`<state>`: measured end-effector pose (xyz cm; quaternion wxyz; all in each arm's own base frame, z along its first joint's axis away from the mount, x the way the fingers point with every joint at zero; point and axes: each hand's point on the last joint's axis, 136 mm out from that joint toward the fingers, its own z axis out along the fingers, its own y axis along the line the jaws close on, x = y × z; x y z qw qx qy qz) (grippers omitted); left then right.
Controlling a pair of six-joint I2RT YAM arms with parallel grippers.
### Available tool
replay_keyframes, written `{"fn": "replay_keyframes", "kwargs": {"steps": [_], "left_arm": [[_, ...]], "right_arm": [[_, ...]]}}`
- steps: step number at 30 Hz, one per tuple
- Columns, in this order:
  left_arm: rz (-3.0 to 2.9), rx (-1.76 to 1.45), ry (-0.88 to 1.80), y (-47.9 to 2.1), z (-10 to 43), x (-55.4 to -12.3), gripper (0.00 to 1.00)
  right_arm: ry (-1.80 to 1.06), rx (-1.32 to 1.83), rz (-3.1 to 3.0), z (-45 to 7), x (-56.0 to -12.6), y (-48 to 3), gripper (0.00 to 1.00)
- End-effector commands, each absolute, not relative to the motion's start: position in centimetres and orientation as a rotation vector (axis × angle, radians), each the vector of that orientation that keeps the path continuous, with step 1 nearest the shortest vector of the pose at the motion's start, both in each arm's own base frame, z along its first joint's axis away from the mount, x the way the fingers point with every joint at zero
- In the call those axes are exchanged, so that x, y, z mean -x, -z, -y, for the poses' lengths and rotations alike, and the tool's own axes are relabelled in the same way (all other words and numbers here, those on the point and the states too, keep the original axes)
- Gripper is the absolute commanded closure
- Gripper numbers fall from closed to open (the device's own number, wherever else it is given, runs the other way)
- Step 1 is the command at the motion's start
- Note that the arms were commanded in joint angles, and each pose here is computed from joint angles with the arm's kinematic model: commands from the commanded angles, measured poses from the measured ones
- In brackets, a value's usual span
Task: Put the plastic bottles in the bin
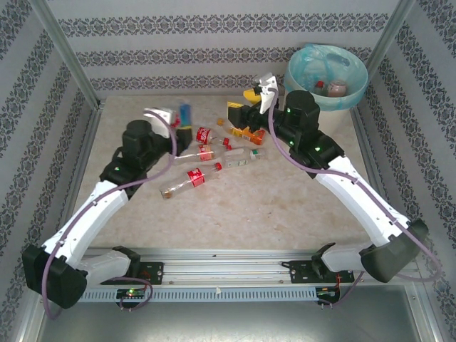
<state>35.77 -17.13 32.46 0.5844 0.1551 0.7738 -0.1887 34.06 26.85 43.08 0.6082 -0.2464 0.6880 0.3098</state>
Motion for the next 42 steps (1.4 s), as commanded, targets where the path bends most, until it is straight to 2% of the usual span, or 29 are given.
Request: {"fn": "replay_keyframes", "kwargs": {"steps": [1,4,11,14,18,27,42], "left_arm": [[-1.508,-0.641,0.462,-36.6,21.2,-33.7,0.44],[-1.449,-0.673,0.531,-36.1,22.1,-32.6,0.48],[-1.425,-0.726,0.546,-35.4,22.5,-31.3,0.49],[-1.426,-0.726,0.550,-35.3,22.5,-31.2,0.50],[-1.416,-0.733,0.572,-35.4,22.8,-30.9,0.50],[-1.403,-0.751,0.596,-35.4,23.2,-30.2,0.50],[-1.397,-0.730,0.570,-35.6,22.6,-30.1,0.50]], "right_arm": [[-0.835,0.683,-1.537,-28.5,-31.6,-43.1,0.34],[-0.891,0.791,-1.499,-29.5,-30.0,-42.8,0.32],[-1.005,0.954,-1.447,-32.1,-27.5,-42.3,0.31],[-1.022,1.013,-1.423,-33.6,-26.8,-42.0,0.25],[-0.988,1.036,-1.437,-34.9,-27.2,-41.4,0.21],[-0.819,0.999,-1.473,-36.5,-29.1,-40.5,0.20],[-0.795,0.993,-1.562,-37.6,-30.5,-38.5,0.18]]}}
